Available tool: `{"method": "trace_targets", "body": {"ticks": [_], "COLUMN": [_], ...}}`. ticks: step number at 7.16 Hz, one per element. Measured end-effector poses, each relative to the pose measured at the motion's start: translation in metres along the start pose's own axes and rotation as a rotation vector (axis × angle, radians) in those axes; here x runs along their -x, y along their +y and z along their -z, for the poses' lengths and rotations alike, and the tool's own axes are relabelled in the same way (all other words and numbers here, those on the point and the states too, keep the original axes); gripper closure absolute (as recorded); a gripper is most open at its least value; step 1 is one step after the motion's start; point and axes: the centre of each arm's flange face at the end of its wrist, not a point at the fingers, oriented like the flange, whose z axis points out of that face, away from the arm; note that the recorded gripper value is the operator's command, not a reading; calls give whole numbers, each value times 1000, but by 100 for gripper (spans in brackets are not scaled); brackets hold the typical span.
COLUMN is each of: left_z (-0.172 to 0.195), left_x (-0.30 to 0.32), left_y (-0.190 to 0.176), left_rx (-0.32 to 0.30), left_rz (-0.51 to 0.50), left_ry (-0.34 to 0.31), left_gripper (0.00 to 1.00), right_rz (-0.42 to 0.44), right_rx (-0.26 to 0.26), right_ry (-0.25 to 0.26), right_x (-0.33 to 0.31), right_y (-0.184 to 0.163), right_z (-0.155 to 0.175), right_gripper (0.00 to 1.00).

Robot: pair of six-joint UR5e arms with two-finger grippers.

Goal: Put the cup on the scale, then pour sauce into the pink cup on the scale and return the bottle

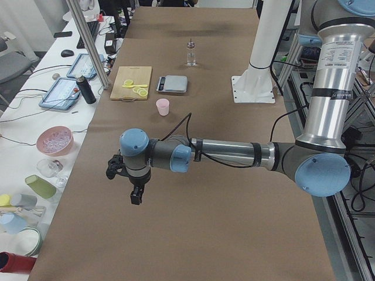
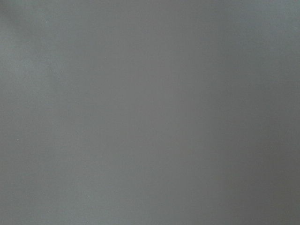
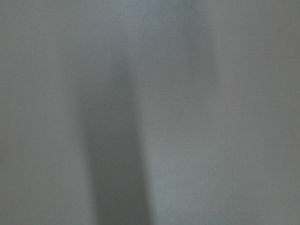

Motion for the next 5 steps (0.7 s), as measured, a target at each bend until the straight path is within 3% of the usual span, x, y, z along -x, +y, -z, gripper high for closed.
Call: {"method": "trace_targets", "body": {"ticks": [5], "left_z": [-2], "left_x": [1], "left_y": [2], "left_rx": [3], "left_rz": [0], "left_ry": [3], "left_gripper": [1], "right_rz": [4], "right_rx": [-12], "right_ry": [-1], "right_x": [7], "right_y": [5], "right_z": [7], "right_gripper": [0]}}
